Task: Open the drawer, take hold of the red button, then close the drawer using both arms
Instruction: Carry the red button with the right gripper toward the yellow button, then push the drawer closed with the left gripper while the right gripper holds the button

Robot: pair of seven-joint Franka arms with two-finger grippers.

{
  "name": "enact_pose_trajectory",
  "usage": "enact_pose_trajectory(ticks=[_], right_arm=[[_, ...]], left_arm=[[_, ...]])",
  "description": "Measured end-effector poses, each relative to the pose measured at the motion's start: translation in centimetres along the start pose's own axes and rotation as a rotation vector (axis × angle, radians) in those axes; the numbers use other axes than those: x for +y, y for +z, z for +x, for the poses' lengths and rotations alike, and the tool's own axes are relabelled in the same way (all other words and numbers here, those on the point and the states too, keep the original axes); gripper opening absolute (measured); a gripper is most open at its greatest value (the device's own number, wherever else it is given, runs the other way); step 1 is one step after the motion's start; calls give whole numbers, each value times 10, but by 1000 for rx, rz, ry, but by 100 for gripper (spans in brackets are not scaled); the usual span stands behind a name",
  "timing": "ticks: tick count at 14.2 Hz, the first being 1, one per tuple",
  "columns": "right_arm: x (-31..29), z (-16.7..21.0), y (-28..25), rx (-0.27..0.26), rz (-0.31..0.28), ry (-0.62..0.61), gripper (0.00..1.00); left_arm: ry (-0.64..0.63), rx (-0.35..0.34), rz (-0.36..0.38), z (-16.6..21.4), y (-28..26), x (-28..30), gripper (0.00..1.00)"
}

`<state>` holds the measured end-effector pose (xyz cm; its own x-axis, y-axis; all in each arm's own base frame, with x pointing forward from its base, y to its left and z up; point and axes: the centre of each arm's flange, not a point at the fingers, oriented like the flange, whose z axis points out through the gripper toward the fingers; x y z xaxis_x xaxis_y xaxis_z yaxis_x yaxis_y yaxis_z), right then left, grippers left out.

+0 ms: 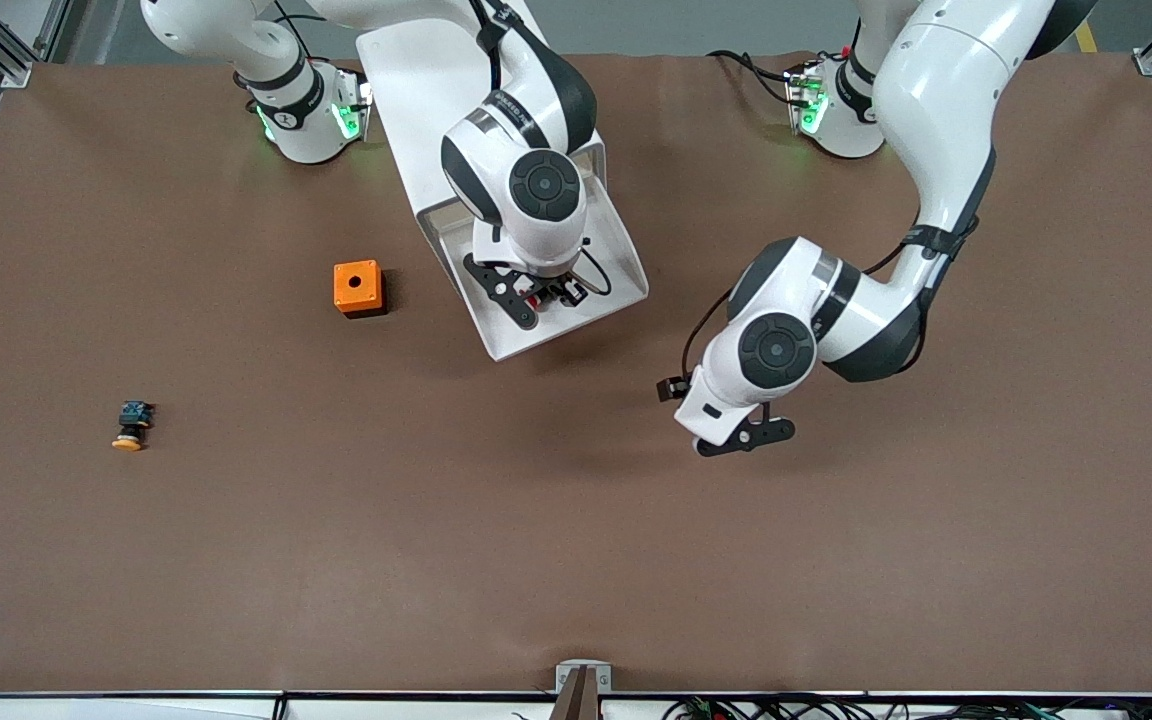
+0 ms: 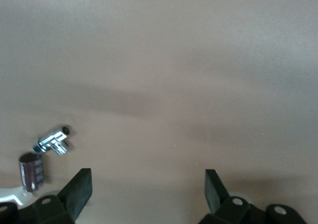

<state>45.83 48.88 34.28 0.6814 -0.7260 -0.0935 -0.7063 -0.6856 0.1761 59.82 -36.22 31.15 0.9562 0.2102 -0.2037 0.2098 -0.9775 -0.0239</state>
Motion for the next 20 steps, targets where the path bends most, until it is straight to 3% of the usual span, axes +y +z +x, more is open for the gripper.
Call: enact_pose_trajectory(ticks=[4, 9, 12, 15, 20], right_arm=[[-3, 3, -14, 3, 22, 2, 44], [7, 39, -99, 32, 20, -3, 44], [36, 95, -146, 18, -8, -135, 44], [77, 180, -183, -18, -1, -279, 44], [141, 317, -187, -71, 14, -475, 44]], left_arm=[[-46, 18, -10, -27, 5, 31, 100], [-32, 37, -30, -45, 18, 51, 100], [-62, 49, -48, -62, 28, 68, 100], [-75, 57, -61, -90, 38, 93, 100], [-45, 58, -67, -114, 54, 114, 100]])
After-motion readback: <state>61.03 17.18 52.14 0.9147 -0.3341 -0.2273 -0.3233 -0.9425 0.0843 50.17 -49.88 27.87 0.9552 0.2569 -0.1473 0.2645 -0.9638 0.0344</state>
